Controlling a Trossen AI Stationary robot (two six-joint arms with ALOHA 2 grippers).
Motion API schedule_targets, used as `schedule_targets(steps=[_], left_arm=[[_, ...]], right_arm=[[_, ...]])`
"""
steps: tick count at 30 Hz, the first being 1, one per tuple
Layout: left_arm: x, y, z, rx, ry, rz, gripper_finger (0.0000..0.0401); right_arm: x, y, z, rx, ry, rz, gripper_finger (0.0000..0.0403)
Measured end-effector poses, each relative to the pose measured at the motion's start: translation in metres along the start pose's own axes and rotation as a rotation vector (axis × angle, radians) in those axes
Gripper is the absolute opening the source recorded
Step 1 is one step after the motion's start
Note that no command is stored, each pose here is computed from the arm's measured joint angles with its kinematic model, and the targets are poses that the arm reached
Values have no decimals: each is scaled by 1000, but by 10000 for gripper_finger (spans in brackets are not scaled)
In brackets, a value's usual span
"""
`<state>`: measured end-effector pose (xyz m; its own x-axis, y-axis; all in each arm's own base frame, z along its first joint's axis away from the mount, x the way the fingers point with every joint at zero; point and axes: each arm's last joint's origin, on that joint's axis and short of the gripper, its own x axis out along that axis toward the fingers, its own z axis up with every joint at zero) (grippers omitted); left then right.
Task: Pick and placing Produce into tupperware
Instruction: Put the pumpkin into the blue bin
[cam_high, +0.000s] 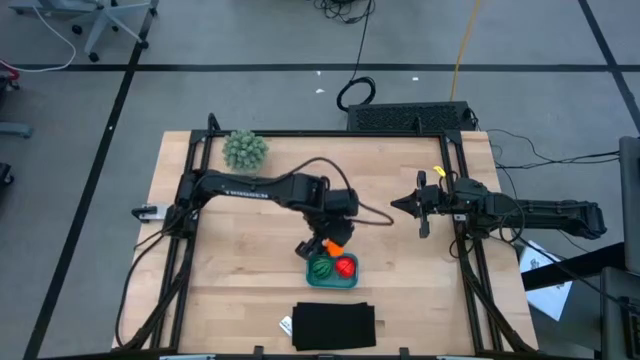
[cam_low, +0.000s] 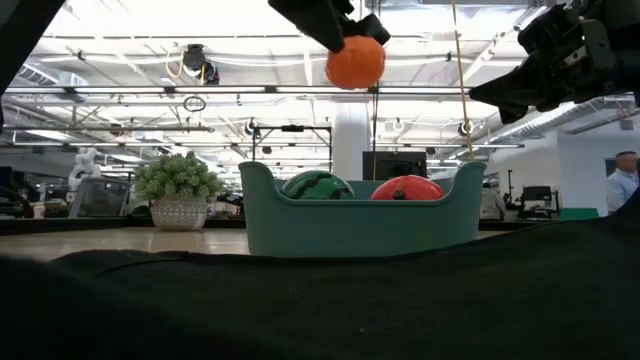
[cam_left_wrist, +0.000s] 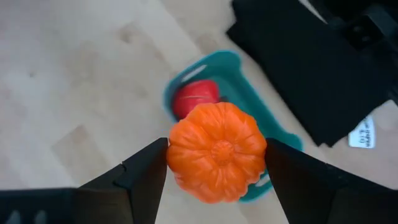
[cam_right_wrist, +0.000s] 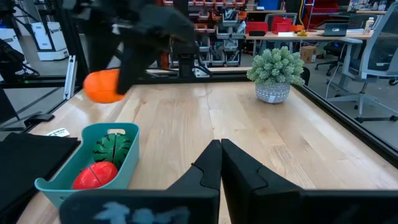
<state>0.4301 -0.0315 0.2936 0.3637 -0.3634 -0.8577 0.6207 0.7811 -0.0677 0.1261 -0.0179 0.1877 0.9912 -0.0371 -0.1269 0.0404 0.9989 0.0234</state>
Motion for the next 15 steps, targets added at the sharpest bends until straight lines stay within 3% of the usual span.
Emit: schedule_targets(steps=[8, 15], left_arm=[[31, -17, 6, 36, -42, -9, 257], [60, -23, -3, 41, -38, 12, 257]], right_arm=[[0, 0, 0, 0, 0, 0, 0], [0, 0, 0, 0, 0, 0, 0]])
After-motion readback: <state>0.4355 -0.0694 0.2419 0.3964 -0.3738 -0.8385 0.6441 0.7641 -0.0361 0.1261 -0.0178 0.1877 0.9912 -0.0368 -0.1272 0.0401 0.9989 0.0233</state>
